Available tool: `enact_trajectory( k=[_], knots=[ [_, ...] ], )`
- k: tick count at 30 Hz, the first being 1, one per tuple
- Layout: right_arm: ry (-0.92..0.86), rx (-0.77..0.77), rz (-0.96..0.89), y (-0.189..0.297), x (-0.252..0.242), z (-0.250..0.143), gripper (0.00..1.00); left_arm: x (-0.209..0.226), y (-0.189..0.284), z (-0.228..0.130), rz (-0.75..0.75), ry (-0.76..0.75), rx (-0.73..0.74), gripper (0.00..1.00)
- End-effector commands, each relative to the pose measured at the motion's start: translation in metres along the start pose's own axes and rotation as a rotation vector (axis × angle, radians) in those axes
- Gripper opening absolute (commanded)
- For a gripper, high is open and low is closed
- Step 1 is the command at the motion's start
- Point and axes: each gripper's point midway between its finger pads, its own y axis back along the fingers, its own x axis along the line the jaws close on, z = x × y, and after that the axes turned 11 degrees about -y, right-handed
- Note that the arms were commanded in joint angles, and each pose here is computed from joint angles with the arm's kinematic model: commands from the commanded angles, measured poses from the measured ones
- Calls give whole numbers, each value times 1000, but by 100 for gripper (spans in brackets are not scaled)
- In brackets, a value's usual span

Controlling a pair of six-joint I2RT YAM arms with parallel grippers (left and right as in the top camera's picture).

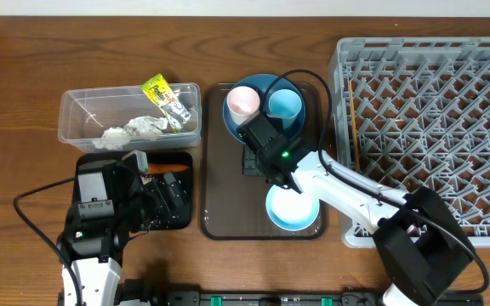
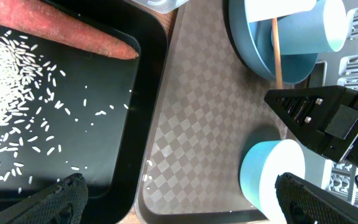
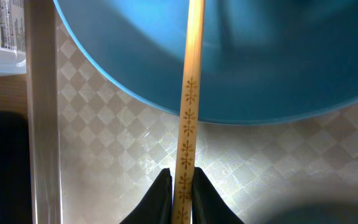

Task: Sort waste into correct bins and load items into the dishwasher rack
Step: 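Grasp the second chopstick with the right gripper and lift it, then carry the chopstick right and insert it into the rack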

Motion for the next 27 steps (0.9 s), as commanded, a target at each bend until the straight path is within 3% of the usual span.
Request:
enact_trajectory(
  k=[1,3,27],
  knots=[
    [12,-31,11,7,5,8,6,0,4,6,9,-13,-18,98],
    [12,-30,11,7,4,8,1,0,4,6,9,-13,-18,98],
    [-51,-66,32,92,-5,12,1,0,4,6,9,-13,-18,98]
  ],
)
